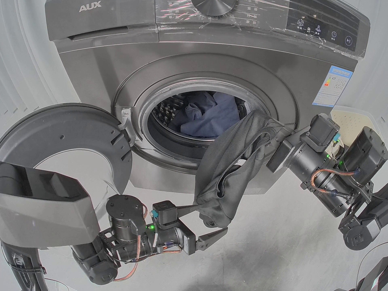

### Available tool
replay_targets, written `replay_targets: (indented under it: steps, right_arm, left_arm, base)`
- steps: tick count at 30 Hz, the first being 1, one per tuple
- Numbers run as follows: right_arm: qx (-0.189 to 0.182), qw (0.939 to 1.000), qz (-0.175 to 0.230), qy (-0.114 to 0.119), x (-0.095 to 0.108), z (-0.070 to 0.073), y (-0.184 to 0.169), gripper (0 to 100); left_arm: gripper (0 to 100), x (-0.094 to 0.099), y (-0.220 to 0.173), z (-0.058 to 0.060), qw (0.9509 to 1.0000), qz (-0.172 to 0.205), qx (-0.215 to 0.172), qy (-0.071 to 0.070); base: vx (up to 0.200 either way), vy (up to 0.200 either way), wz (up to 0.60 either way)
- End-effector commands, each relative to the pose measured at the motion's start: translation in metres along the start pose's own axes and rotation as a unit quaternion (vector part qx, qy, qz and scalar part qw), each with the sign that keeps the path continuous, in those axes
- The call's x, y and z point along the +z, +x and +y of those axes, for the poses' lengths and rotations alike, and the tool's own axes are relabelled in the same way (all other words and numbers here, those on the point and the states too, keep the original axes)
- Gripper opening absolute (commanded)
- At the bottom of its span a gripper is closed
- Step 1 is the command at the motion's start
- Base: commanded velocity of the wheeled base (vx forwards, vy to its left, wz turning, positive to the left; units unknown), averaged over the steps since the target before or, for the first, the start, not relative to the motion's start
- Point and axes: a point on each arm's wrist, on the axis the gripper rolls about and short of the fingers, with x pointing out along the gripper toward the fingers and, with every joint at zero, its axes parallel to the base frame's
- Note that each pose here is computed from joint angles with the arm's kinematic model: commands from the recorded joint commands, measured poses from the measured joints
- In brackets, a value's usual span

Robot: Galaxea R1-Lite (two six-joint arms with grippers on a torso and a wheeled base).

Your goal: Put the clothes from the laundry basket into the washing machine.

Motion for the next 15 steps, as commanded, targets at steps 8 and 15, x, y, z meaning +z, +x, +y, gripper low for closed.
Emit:
replay_targets:
  steps: [8,15]
  right_arm:
    - [0.018,0.9997,-0.001,0.017,0.000,0.010,0.000,0]
    - [0.018,0.9997,-0.002,0.017,0.001,0.010,-0.001,0]
  left_arm:
    - [100,-0.024,0.051,0.036,0.9989,-0.011,0.045,0.001]
    - [100,-0.026,0.061,0.049,0.9976,-0.025,0.065,0.004]
  base:
    - [0.000,0.000,0.00]
    - [0.000,0.000,0.00]
